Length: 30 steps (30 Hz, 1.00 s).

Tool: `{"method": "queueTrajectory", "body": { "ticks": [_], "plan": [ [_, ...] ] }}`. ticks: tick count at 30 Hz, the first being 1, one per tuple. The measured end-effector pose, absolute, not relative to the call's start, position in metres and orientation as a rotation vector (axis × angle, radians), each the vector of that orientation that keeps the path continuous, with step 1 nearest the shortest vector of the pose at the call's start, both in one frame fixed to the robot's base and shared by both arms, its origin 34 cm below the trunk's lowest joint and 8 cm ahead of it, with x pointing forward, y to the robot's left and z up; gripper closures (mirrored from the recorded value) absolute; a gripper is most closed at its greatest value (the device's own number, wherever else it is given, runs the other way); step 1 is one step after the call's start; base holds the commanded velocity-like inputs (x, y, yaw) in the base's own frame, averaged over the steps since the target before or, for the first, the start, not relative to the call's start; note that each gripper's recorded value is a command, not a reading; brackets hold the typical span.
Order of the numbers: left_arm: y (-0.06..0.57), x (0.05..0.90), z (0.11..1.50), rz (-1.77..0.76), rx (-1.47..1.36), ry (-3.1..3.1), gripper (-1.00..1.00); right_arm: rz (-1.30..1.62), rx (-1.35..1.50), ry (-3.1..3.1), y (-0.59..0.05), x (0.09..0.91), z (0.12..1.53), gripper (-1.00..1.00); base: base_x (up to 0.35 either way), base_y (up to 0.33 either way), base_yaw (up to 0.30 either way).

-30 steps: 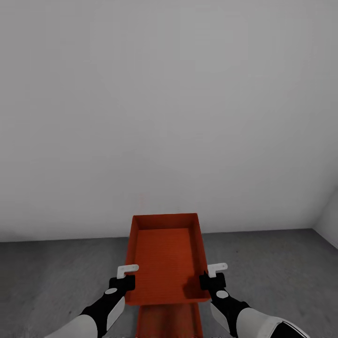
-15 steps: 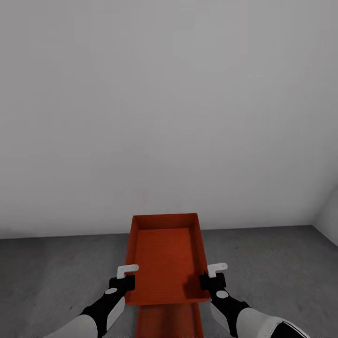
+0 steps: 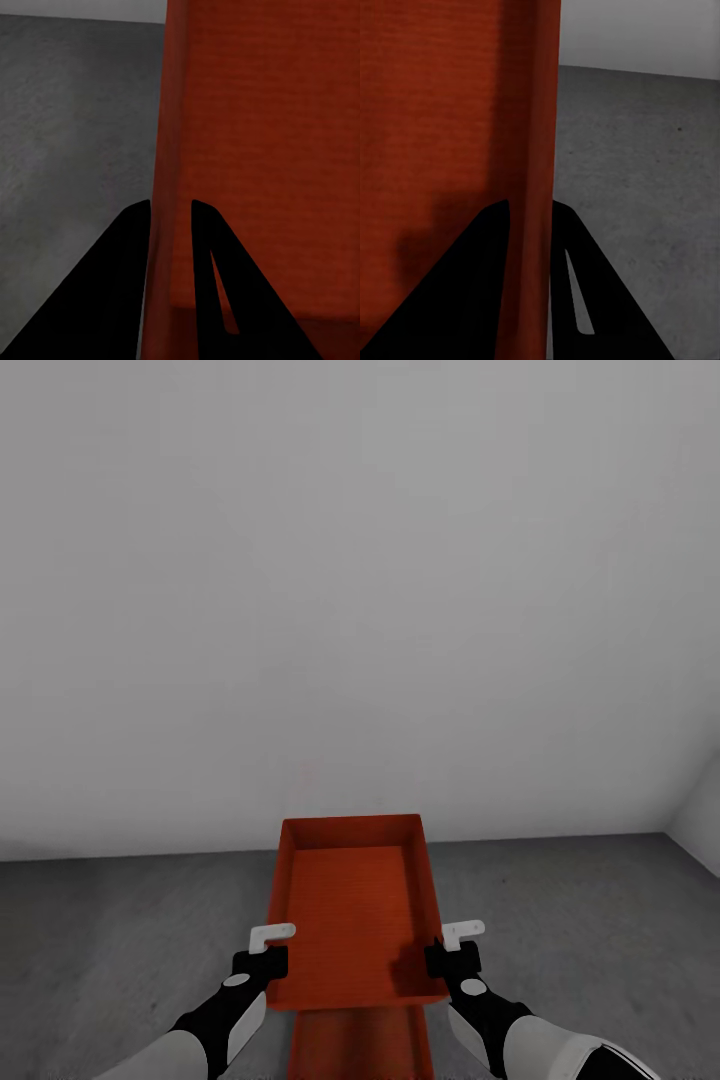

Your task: Move the two storage containers from the living room to the garage. In the garage, place one container on the floor and stack the other container on top of it (either order is fine).

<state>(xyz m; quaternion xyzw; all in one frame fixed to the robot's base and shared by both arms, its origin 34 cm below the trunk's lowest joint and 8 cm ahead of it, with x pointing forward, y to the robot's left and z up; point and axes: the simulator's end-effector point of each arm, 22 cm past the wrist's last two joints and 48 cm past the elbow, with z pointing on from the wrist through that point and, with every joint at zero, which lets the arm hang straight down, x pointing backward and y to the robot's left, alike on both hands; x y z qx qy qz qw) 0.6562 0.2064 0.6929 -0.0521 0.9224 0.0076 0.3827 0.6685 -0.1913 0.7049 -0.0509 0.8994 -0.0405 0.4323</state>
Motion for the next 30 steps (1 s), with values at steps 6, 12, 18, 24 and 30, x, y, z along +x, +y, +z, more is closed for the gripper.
{"method": "queueTrajectory", "body": {
  "ticks": [6, 12, 18, 24, 30],
  "plan": [
    [0.206, 0.654, 0.688, 0.02, -0.132, 2.362, 1.0, -0.1, -0.127, 2.252, -0.191, 0.666, 0.7, 1.0, 0.0, 0.0, 0.0],
    [0.206, 0.652, 0.683, 0.021, -0.134, 2.372, 1.0, -0.1, -0.128, 2.261, -0.191, 0.664, 0.695, 1.0, 0.0, 0.0, 0.0],
    [0.206, 0.65, 0.678, 0.022, -0.133, 2.381, 1.0, -0.1, -0.129, 2.271, -0.191, 0.662, 0.69, 1.0, 0.0, 0.0, 0.0],
    [0.206, 0.647, 0.673, 0.022, -0.133, 2.391, 1.0, -0.099, -0.13, 2.28, -0.191, 0.66, 0.684, 1.0, 0.0, 0.0, 0.0],
    [0.206, 0.645, 0.668, 0.023, -0.134, 2.401, 1.0, -0.099, -0.13, 2.29, -0.191, 0.658, 0.679, 1.0, 0.0, 0.0, 0.0]
  ]
}}
